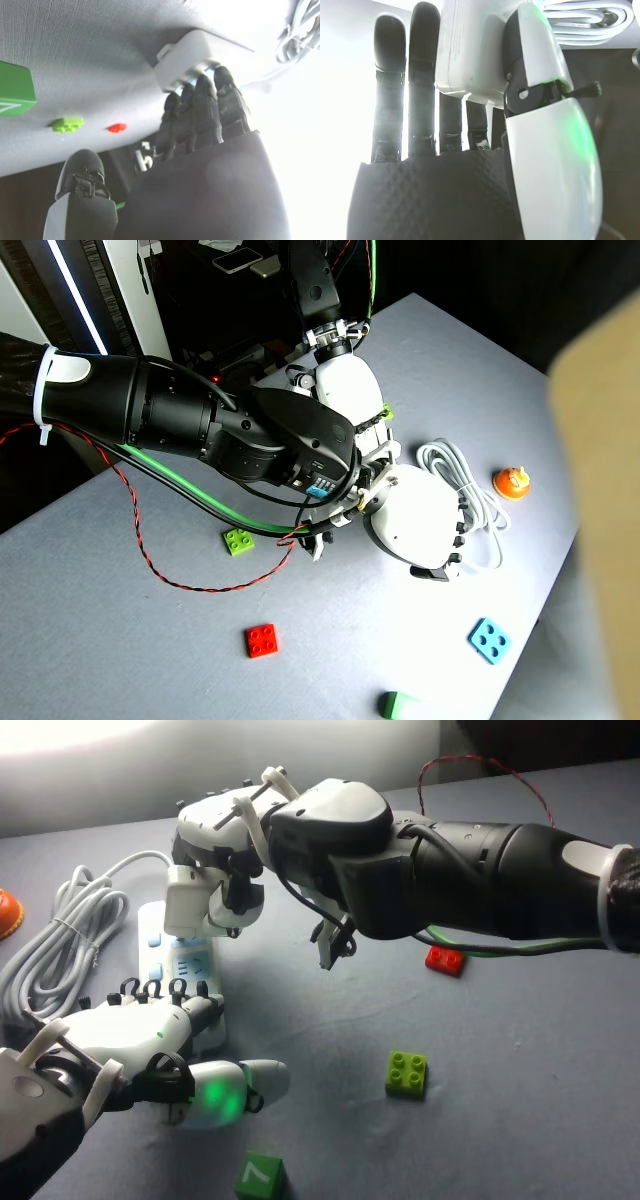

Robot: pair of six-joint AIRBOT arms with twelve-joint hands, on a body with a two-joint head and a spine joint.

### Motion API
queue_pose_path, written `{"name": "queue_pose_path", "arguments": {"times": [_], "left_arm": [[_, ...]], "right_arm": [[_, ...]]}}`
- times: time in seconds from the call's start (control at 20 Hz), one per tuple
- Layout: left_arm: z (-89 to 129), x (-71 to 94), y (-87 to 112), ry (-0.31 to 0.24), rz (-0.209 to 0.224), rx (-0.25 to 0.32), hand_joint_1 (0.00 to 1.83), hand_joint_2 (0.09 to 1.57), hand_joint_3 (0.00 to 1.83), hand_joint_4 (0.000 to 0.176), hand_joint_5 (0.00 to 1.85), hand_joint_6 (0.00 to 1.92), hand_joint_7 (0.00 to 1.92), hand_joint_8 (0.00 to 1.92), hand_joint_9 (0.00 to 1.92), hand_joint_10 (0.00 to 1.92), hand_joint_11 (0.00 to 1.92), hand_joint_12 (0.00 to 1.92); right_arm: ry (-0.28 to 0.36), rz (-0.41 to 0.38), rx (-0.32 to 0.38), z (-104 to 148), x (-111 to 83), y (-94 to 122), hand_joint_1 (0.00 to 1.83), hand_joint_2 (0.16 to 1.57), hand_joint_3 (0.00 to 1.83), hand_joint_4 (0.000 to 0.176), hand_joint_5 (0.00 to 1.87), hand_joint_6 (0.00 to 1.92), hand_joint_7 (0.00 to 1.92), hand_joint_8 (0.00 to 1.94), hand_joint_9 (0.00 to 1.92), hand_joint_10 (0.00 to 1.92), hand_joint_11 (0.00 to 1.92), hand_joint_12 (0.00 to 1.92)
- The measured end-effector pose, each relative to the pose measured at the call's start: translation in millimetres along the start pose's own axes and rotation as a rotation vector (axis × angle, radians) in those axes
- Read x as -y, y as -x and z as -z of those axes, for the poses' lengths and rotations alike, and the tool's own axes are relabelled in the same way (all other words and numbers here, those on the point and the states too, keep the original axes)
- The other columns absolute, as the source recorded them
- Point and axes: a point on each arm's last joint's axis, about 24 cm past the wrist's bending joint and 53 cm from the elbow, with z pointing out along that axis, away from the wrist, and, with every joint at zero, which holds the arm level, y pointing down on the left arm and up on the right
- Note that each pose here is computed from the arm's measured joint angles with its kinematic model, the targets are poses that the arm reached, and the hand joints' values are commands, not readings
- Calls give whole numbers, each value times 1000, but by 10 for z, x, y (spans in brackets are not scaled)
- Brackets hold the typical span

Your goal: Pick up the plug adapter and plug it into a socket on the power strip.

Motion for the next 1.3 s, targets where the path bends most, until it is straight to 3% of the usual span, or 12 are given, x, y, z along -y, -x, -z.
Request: {"name": "queue_pose_path", "arguments": {"times": [0.3, 0.65, 0.75, 1.3], "left_arm": [[0, -3, 6, 1, 1, 2, 0, 1159, 0, 0, 81, 0, 103, 0, 80, 2, 0, 238], [0, -9, 2, 4, 3, 1, 0, 1157, 1, 0, 99, 7, 95, 3, 74, 5, 0, 197], [0, -9, 2, 4, 3, 1, 0, 1156, 0, 0, 96, 3, 111, 5, 83, 5, 0, 216], [0, -12, 7, 5, 4, 3, 0, 1165, 2, 0, 69, 2, 100, 4, 75, 1, 0, 205]], "right_arm": [[29, 1, -15, -41, -68, 8, 1232, 1187, 2, 0, 721, 1205, 966, 1190, 894, 897, 645, 1358], [48, 10, -20, -55, -174, 0, 1220, 1178, 0, 0, 780, 1139, 957, 1198, 863, 918, 605, 1372], [51, 10, -21, -65, -183, -1, 1226, 1157, 0, 0, 823, 1095, 994, 1121, 903, 850, 624, 1312], [61, 18, -37, -151, -175, -51, 1221, 1183, 0, 0, 756, 1178, 958, 1195, 858, 972, 624, 1368]]}}
